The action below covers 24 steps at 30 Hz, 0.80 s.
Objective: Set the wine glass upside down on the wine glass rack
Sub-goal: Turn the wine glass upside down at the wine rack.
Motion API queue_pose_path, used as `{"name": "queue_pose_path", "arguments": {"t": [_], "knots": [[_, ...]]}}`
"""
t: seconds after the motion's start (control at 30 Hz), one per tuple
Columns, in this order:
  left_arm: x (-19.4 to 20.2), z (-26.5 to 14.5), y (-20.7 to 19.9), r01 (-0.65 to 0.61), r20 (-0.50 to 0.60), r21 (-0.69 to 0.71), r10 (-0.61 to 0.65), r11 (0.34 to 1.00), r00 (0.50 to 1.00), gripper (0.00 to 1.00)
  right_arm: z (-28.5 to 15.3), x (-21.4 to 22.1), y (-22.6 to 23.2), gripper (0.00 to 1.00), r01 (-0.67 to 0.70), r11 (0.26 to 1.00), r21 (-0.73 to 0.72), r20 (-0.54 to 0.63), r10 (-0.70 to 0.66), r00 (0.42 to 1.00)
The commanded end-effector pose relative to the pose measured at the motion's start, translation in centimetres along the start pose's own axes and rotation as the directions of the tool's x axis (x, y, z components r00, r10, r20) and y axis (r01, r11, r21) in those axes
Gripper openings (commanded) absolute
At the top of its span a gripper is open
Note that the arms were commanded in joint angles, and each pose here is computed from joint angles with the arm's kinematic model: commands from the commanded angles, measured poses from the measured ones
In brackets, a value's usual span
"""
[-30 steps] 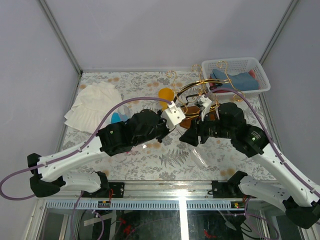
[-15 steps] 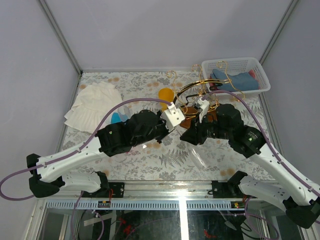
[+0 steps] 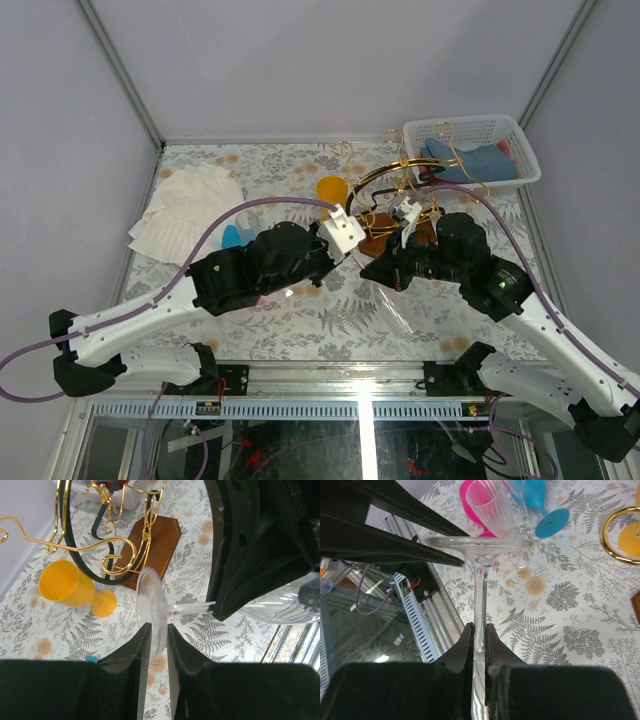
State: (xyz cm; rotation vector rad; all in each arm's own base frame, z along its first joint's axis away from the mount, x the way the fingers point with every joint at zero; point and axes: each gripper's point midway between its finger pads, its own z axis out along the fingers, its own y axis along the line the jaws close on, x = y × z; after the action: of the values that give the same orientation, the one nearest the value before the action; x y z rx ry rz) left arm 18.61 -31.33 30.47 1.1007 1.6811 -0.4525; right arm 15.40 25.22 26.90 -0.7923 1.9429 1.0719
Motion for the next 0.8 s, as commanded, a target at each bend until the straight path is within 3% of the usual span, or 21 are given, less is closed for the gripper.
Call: {"name": "queue_pose_path", "arguments": {"t": [0.0, 0.3, 0.4, 0.57, 0.77], "knots": [[-2.7, -1.5, 1.0, 0.053, 0.124, -0.04, -0.047, 0.998, 0.991, 0.25, -0.7, -2.5, -0.2, 0.0, 0.055, 0.997, 0.048, 0.119, -0.06, 0.991], [-4.3, -3.1, 2.0, 0.141, 0.208, -0.038, -0.13, 0.989, 0.969, 0.47, -3.3, -3.7, -3.9, 0.0, 0.054, 0.955, 0.292, 0.232, -0.126, 0.964], [-4.7, -3.1, 3.1, 0.208, 0.224, -0.024, -0.197, 0.978, 0.954, 0.49, -4.6, -4.0, -4.7, 0.0, 0.051, 0.935, 0.35, 0.304, -0.165, 0.938], [-5.3, -3.2, 5.5, 0.314, 0.259, -0.012, -0.3, 0.949, 0.918, 0.5, -6.8, -4.8, -5.6, 0.0, 0.04, 0.91, 0.413, 0.469, -0.25, 0.847], [-4.4, -2.8, 6.6, 0.343, 0.253, -0.02, -0.327, 0.939, 0.91, 0.5, -9.0, -5.0, -7.6, 0.0, 0.016, 0.858, 0.514, 0.606, -0.376, 0.701]]}}
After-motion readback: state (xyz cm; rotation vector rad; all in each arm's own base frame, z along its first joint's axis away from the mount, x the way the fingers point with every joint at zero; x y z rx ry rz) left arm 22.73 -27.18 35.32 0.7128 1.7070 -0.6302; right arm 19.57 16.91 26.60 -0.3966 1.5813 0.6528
